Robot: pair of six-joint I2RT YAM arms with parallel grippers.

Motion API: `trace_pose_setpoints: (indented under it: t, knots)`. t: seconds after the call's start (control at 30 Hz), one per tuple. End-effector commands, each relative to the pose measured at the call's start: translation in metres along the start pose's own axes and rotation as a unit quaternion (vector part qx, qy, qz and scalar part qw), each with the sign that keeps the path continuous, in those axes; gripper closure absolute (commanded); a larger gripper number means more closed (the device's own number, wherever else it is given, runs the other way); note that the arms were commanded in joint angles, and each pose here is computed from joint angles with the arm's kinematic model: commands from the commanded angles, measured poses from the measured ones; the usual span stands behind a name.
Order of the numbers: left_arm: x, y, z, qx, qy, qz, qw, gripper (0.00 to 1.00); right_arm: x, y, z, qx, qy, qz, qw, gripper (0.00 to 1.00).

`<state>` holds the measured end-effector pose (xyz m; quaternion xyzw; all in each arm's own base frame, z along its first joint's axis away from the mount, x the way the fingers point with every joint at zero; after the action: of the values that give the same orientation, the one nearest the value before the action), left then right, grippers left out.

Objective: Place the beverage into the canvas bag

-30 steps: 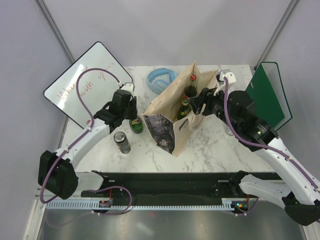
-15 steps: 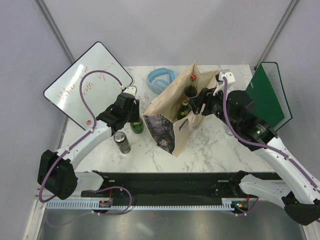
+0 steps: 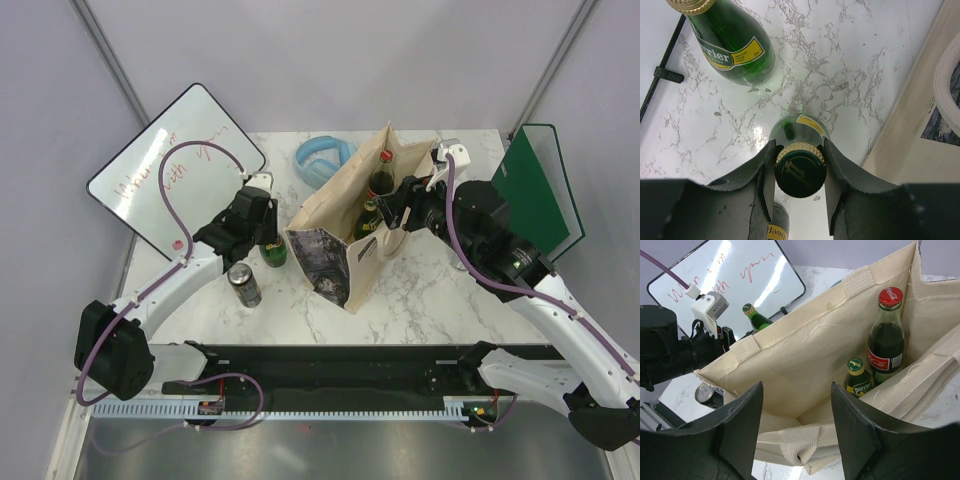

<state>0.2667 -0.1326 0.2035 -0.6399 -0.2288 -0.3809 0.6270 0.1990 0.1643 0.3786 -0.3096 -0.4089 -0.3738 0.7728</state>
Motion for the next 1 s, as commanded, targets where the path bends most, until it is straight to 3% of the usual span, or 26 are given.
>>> trace_pose_setpoints:
  t: [0.0, 0.23, 0.47, 0.5, 0.53, 0.6, 0.7, 0.97]
  knots:
    - [0.021, -0.01, 0.006, 0.019, -0.009, -0.044, 0.999, 0.98, 0.003, -0.004, 0.002, 0.008, 0.001, -0.01, 1.0, 0.36]
    - [0.036, -0.024, 0.009, 0.017, -0.002, -0.057, 0.998, 0.98, 0.0, -0.003, -0.001, 0.002, -0.003, -0.008, 1.0, 0.36]
    - [0.025, -0.012, 0.009, 0.033, -0.001, -0.043, 0.999, 0.97, 0.001, -0.002, 0.001, 0.006, -0.003, -0.009, 1.0, 0.36]
    - [0.024, -0.01, 0.009, 0.034, -0.003, -0.046, 0.998, 0.78, 0.001, -0.002, 0.001, 0.005, -0.003, -0.009, 1.0, 0.36]
    - [0.023, -0.009, 0.01, 0.037, -0.004, -0.05, 0.998, 0.68, 0.001, -0.002, 0.001, 0.005, -0.004, -0.009, 1.0, 0.36]
    - [0.02, -0.006, 0.009, 0.036, -0.009, -0.062, 0.997, 0.57, 0.002, -0.001, 0.001, 0.004, -0.004, -0.009, 1.0, 0.36]
    - [0.016, -0.002, 0.009, 0.035, -0.017, -0.074, 0.996, 0.5, 0.0, 0.001, 0.001, 0.007, -0.004, -0.005, 1.0, 0.36]
    - [0.01, 0.009, 0.006, 0.037, -0.029, -0.088, 0.995, 0.47, 0.0, 0.0, 0.0, 0.005, -0.006, -0.005, 1.0, 0.36]
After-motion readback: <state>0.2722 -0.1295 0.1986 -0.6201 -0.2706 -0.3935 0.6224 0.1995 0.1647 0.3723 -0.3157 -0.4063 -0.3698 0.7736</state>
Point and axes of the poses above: each gripper's point midway between its finger pads, its own y axis out along the fingers, its own z axis along the line the jaws close on, x = y × z, the point moved 8 cm from there along -y, back along the fingers, and after that the axes turned 9 degrees about y, right-handed, at the moved point
